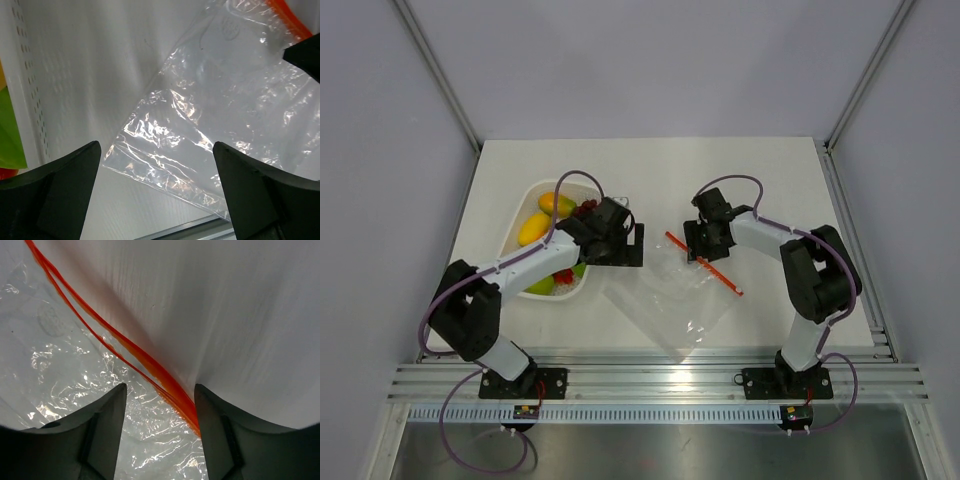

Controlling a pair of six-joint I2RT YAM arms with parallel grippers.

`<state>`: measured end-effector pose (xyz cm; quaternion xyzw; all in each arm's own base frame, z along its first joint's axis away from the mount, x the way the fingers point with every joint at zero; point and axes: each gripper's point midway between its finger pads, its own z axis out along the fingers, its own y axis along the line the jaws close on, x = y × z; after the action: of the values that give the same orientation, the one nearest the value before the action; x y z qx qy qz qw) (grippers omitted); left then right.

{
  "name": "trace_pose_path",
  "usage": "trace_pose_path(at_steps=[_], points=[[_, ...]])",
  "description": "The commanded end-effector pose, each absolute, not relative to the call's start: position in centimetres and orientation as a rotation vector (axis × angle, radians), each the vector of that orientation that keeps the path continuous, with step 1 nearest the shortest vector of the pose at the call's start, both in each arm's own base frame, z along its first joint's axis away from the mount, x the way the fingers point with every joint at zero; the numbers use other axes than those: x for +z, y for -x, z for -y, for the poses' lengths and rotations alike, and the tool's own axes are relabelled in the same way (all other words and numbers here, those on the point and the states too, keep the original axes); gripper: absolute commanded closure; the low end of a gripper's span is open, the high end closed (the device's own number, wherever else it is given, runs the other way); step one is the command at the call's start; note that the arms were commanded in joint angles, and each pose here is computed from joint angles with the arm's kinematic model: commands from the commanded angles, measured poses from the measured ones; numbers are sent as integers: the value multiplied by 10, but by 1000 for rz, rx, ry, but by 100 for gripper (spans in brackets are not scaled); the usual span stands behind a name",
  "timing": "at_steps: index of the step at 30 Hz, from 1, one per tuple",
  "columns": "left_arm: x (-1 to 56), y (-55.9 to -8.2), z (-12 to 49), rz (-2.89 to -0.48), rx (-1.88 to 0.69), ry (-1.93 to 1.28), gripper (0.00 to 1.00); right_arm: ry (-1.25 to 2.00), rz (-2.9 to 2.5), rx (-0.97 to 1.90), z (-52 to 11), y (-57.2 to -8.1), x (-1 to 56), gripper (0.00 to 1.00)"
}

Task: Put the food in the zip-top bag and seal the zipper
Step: Pick up the zipper food storage bag at the center of the board.

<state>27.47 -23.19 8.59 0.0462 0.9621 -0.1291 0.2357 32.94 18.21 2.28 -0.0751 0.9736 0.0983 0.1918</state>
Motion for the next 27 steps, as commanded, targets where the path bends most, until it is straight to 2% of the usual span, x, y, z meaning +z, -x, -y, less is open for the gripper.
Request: trace_pose_path(at_steps=[1,3,4,6,7,8,9,17,20,27], points=[[146,-286,257,-2506,-528,-144,1,253,-2701,318,-192,-342,27,38],[154,-285,258,-2497,-535,-152,2,263,-2721,320,-192,-341,21,42],[157,-285,260,-2495,-541,-158,2,272,-2723,321,-192,-341,20,53],[160,-286,264,-2496,-546,-154,4,281,-2726,330,-193,-339,21,66],[161,-285,269,-2504,-577,-161,5,276,-2720,331,-193,-339,24,84],[163,-285,273,-2508,-598,-147,6,263,-2704,322,-191,-340,29,95],[158,-282,280,-2531,-621,-153,8,251,-2697,311,-190,-340,32,100],[168,-287,313,-2548,-762,-210,17,-184,-2538,120,-139,-371,87,100],[180,-291,323,-2521,-811,-248,23,-336,-2441,185,-133,-375,115,100],[191,-283,357,-2471,-1074,-324,25,-621,-2310,439,-157,-364,135,100]])
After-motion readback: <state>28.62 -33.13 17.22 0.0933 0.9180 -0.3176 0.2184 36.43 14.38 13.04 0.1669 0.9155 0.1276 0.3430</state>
